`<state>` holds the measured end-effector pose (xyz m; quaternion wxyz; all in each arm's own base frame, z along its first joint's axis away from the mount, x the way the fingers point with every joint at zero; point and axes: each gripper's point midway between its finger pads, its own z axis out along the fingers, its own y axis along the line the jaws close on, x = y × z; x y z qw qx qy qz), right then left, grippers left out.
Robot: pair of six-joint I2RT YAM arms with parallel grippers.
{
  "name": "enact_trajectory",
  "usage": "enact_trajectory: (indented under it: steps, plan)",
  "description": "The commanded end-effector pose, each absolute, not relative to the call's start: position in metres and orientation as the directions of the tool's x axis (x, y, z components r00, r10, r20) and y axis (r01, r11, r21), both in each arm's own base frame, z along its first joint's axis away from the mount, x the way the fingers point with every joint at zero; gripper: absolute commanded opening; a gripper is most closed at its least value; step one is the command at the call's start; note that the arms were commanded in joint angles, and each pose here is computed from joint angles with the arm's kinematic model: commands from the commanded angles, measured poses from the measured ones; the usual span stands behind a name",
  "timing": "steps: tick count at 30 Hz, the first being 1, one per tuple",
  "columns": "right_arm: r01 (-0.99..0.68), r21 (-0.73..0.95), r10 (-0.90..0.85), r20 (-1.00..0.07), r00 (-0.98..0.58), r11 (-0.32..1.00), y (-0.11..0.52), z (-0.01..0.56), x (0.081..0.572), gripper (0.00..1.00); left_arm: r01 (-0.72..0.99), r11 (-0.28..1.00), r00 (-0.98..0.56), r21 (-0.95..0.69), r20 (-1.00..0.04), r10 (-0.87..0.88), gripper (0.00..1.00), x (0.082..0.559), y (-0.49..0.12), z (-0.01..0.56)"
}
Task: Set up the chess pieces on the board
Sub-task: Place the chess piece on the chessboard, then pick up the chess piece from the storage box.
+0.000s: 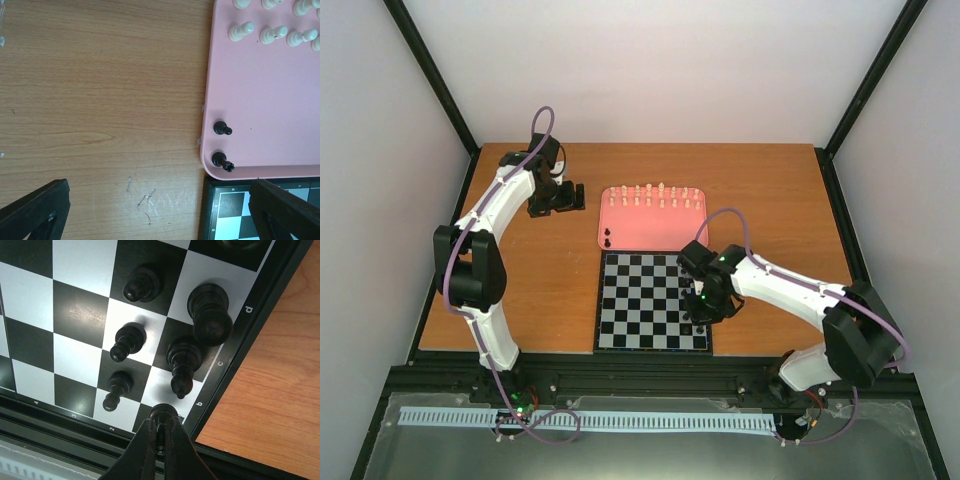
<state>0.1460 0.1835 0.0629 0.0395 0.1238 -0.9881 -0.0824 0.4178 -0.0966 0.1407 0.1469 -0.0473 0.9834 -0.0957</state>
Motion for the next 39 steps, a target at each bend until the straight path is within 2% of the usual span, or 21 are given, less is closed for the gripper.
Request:
enact_trajectory:
  steps: [1, 9, 14, 19, 22, 27, 34, 39]
  plan:
    - [-0.233, 0.154, -0.243, 0.051, -0.969, 0.96, 0.184, 0.059, 0.149, 0.03, -0.073, 0.976, -0.944, -0.204, -0.301, -0.133, 1.0, 0.422, -0.096, 0.149]
    - [-0.245, 0.151, -0.255, 0.054, -0.965, 0.958, 0.185, 0.055, 0.151, 0.03, -0.073, 0.977, -0.944, -0.2, -0.301, -0.132, 1.0, 0.422, -0.095, 0.148]
    - [-0.247, 0.145, -0.257, 0.058, -0.965, 0.958, 0.184, 0.054, 0.151, 0.07, -0.073, 0.977, -0.944, -0.2, -0.301, -0.132, 1.0, 0.422, -0.095, 0.148]
    - [-0.252, 0.148, -0.262, 0.058, -0.963, 0.957, 0.184, 0.055, 0.15, 0.18, -0.073, 0.977, -0.946, -0.2, -0.298, -0.132, 1.0, 0.422, -0.096, 0.147]
    - [-0.255, 0.152, -0.266, 0.058, -0.962, 0.955, 0.184, 0.057, 0.149, 0.21, -0.073, 0.977, -0.946, -0.201, -0.297, -0.132, 1.0, 0.423, -0.096, 0.146]
    - [-0.262, 0.172, -0.268, 0.013, -0.963, 0.95, 0.187, 0.081, 0.153, 0.33, -0.073, 0.977, -0.945, -0.201, -0.298, -0.132, 1.0, 0.423, -0.096, 0.148]
    - [-0.298, 0.136, -0.282, -0.126, -0.951, 0.945, 0.192, 0.149, 0.182, 0.56, -0.071, 0.977, -0.943, -0.203, -0.305, -0.133, 1.0, 0.424, -0.096, 0.153]
    - [-0.367, 0.135, -0.329, -0.237, -0.914, 0.921, 0.225, 0.172, 0.239, 0.61, -0.068, 0.975, -0.942, -0.212, -0.308, -0.132, 1.0, 0.423, -0.097, 0.155]
